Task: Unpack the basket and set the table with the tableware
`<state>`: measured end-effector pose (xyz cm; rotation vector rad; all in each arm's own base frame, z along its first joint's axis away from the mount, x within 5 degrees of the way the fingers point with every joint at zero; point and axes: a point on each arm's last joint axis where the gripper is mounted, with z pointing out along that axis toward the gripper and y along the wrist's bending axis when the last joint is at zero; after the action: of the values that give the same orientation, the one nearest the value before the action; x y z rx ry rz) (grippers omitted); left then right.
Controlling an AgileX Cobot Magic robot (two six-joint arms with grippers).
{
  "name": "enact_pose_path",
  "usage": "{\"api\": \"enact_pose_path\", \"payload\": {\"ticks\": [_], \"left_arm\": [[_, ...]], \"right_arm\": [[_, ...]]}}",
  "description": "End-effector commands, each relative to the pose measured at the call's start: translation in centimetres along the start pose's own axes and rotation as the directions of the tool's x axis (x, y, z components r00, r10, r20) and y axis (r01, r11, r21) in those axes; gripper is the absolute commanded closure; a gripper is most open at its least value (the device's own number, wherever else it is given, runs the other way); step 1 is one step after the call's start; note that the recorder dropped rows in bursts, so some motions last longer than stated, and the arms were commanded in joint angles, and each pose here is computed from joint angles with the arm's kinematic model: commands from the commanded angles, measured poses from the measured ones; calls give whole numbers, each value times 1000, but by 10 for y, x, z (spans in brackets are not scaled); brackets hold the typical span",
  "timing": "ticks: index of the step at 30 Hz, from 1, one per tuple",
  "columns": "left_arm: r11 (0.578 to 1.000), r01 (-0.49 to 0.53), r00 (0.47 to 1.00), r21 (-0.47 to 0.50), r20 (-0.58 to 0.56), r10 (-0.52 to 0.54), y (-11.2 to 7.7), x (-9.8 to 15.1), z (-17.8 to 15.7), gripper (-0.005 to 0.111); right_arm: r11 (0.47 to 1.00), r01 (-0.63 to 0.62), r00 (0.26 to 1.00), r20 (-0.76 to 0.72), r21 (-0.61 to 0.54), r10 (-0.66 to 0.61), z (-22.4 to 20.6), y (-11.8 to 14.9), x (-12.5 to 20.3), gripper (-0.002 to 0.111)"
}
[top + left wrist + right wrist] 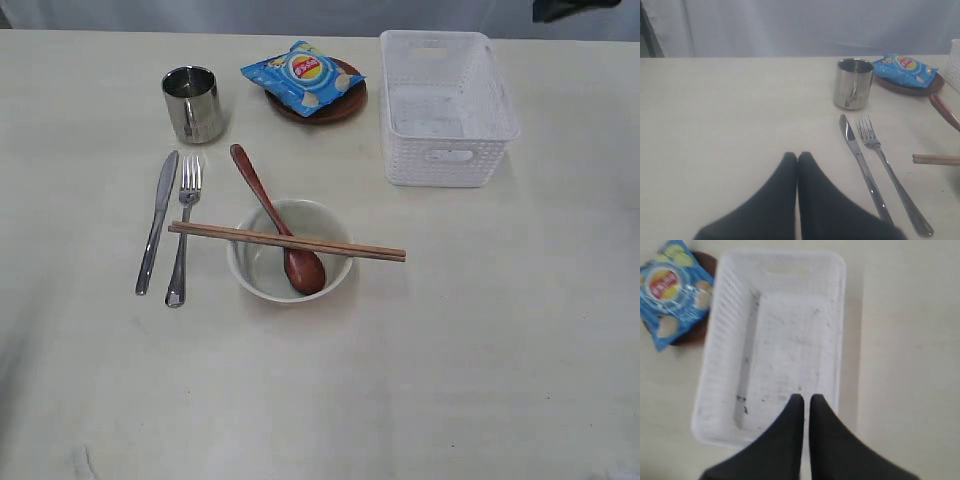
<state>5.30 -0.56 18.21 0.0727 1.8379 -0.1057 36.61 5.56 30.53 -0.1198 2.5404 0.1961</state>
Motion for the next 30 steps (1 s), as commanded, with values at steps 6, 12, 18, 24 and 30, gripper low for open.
{"api": "enact_pose_path", "payload": {"ticks": [6,12,18,24,30], "left_arm": [[1000,-4,1000,-4,10,4,0,0,0,107],[1000,-4,1000,-4,10,4,0,0,0,107],[1000,-4,1000,-4,10,4,0,0,0,107],[1000,-4,1000,-4,10,4,0,0,0,107],[1000,-4,1000,-4,10,4,0,0,0,107]], "right_arm": [[992,116,970,223,-58,-100,-36,38,65,109],[986,138,981,147,-93,-123,-57,43,103,109],[986,140,979,159,-94,-124,-65,42,108,109],[985,139,979,160,-99,-122,-66,43,108,109],[984,139,963,246,-114,-107,-94,43,111,109]]}}
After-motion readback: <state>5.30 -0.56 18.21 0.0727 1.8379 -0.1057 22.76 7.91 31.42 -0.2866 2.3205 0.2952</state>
